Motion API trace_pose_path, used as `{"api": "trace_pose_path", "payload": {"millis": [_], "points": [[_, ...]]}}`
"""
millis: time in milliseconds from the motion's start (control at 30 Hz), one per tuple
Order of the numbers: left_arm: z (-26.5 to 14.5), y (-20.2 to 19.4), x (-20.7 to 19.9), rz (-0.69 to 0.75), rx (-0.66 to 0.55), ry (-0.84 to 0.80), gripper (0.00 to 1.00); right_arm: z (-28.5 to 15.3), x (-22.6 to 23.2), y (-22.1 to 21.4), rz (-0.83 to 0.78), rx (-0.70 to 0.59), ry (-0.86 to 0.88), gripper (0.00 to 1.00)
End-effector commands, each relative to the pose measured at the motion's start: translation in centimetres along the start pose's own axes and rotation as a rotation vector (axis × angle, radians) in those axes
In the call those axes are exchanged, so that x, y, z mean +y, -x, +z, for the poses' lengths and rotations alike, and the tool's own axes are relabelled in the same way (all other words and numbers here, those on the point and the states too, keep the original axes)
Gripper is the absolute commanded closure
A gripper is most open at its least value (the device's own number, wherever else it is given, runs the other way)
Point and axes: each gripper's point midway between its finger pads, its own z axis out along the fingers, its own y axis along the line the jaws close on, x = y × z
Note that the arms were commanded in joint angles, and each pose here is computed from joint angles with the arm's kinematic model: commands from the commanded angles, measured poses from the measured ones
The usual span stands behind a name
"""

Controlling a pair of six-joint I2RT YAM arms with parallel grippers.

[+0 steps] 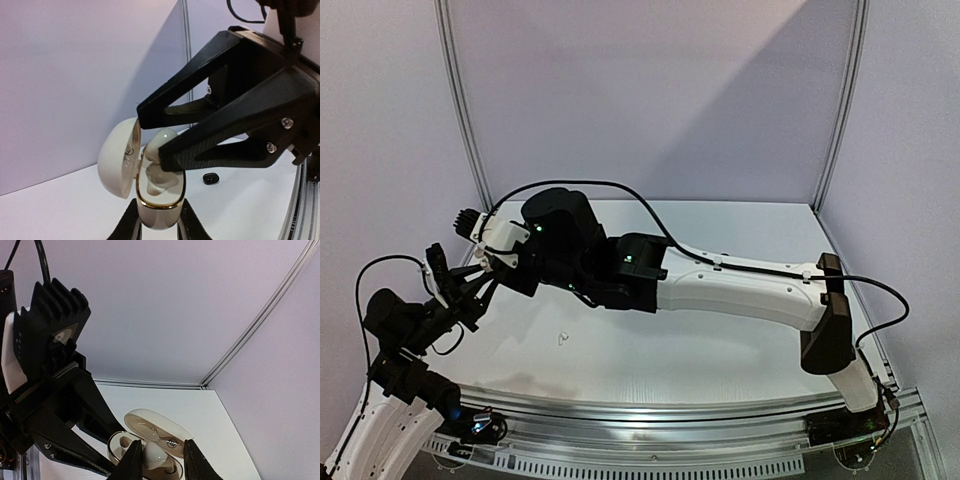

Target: Insert the wireless bluetooth earbuds into the charging case

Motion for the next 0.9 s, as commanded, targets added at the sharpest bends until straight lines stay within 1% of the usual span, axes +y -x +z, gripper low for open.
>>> {"api": "trace_pose_path", "payload": {"millis": [0,133,467,567,867], "points": [[0.0,0.7,-0.2,0.009,-0.033,-0.008,1.0,-0.1,0.2,0.4,0.037,-0.005,0.013,0.69],[0.0,0.6,-0.2,0.004,-0.03,-0.01,1.0,-1.1,-0.2,1.6,0.081,-0.033,0.021,0.68],[0.1,0.4,-0.2,-0.002,-0.024,-0.013,1.0,-2.3,-1.7,2.8,0.119,-0.053,-0.014,0.66],[0.1,0.4,-0.3,-0.001,-0.023,-0.018,1.0,-2.2,-1.9,2.5,0.121,-0.04,-0.034,0.69],[0.1,0.5,-0.5,0.005,-0.028,-0.029,1.0,-1.2,-1.6,1.3,0.117,-0.014,-0.029,0.75]]}}
